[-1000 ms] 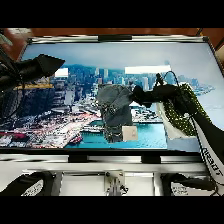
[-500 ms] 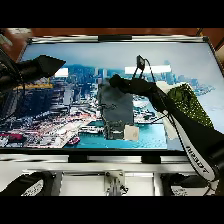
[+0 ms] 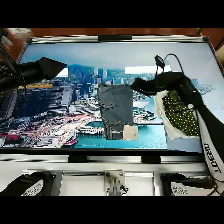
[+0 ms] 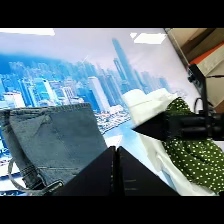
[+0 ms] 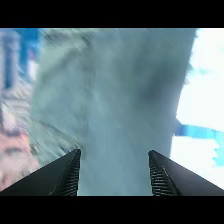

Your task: Fold the shirts.

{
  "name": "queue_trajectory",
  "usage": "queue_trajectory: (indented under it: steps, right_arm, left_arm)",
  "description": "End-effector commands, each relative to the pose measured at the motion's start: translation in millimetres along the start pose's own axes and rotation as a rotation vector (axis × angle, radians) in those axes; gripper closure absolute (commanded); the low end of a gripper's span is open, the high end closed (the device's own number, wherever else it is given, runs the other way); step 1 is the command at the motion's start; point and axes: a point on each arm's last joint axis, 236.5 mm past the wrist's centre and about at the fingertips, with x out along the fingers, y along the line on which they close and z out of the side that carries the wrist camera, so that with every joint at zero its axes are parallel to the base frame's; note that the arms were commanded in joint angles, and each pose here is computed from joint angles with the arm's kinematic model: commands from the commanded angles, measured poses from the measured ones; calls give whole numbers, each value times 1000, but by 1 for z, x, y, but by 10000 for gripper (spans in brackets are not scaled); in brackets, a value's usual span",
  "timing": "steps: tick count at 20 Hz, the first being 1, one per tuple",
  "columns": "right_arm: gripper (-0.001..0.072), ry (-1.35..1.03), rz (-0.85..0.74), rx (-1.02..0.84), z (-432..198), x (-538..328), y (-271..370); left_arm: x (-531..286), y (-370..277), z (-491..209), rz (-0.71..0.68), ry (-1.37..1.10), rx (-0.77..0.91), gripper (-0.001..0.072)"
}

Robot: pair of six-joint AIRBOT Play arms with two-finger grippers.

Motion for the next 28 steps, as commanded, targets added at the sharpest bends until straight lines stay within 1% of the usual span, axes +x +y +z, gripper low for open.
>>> queue_trajectory:
  steps: [1, 3, 4, 6, 8, 9, 10, 14, 15, 18, 19, 21, 24, 28]
  right_arm:
    - [158, 277, -13, 96, -71, -34, -37]
    - [158, 273, -40, 155, -106, -38, -48]
    - [157, 264, -44, 217, -126, -37, -52]
    - [157, 220, 33, 361, -161, -34, -42]
    - [146, 110, 113, 500, -172, -34, -32]
    - [42, 61, 129, 553, -176, -35, -28]
    - [42, 44, 133, 581, -184, -35, -22]
    - [42, 28, 178, 611, -204, -27, 20]
    - [42, 32, 161, 617, -211, -20, 25]
    - [42, 69, 53, 615, -244, 5, 25]
    - [42, 45, 52, 597, -244, 11, 28]
    - [42, 12, 54, 648, -245, 20, 34]
    - [42, 23, -17, 642, -263, 30, 25]
    - [42, -46, -33, 647, -252, 38, 18]
  left_arm:
    - [-1, 16, -5, 67, 24, 61, 659]
    - [-2, 27, -14, 110, 67, 105, 659]
    - [-3, 32, -22, 128, 102, 124, 659]
    - [-5, 40, -36, 151, 159, 142, 658]
    - [-2, 46, -47, 156, 185, 129, 658]
    - [-1, 48, -51, 158, 194, 124, 658]
    - [-1, 50, -54, 160, 199, 120, 658]
    - [-1, 50, -53, 162, 195, 120, 659]
    - [0, 50, -52, 163, 190, 121, 658]
    - [0, 51, -47, 168, 169, 123, 658]
    - [0, 52, -47, 168, 168, 123, 658]
    - [0, 52, -47, 168, 168, 123, 658]
    - [0, 52, -46, 169, 165, 123, 658]
    - [0, 52, -46, 169, 165, 123, 658]
